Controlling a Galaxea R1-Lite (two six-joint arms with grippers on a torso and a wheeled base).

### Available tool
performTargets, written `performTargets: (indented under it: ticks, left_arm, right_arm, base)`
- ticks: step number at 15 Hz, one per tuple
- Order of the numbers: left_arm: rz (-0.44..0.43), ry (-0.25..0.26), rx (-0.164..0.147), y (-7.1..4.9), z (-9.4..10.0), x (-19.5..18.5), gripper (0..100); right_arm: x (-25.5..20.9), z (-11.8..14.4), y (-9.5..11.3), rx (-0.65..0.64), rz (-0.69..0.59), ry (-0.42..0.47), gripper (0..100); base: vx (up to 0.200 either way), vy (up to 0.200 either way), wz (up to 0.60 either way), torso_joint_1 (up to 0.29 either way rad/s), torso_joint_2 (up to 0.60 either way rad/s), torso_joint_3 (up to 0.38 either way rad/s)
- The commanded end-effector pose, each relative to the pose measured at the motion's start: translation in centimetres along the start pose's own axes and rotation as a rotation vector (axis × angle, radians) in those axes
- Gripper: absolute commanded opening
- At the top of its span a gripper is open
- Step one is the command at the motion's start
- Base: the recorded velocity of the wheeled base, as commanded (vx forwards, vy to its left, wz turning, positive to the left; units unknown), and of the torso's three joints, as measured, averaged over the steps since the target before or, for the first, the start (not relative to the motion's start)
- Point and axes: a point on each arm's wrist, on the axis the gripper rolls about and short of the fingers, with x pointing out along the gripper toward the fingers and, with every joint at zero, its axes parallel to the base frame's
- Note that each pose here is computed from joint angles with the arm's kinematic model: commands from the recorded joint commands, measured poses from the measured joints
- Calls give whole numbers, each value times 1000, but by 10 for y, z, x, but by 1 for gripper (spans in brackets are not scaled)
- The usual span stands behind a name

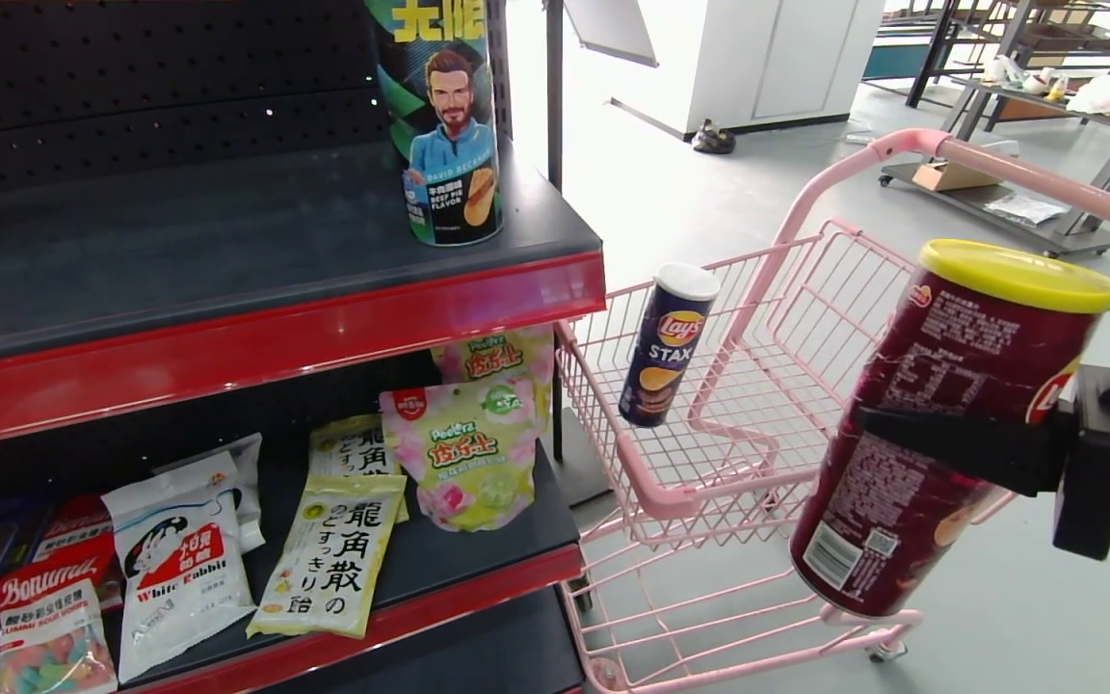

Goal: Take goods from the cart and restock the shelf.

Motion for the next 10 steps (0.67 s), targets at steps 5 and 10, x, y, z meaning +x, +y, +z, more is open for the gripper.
performTargets:
  ticks: [5,10]
  left_arm:
    - [1,1,0,0,0,0,100]
    - [1,1,0,0,0,0,100]
  right_arm:
    - [0,1,2,-31,16,-5,0]
    - [7,6,3,-59,54,1,0]
  base:
    - [0,0,0,49,-254,-199]
    - [0,0,0,121,-494,-367]
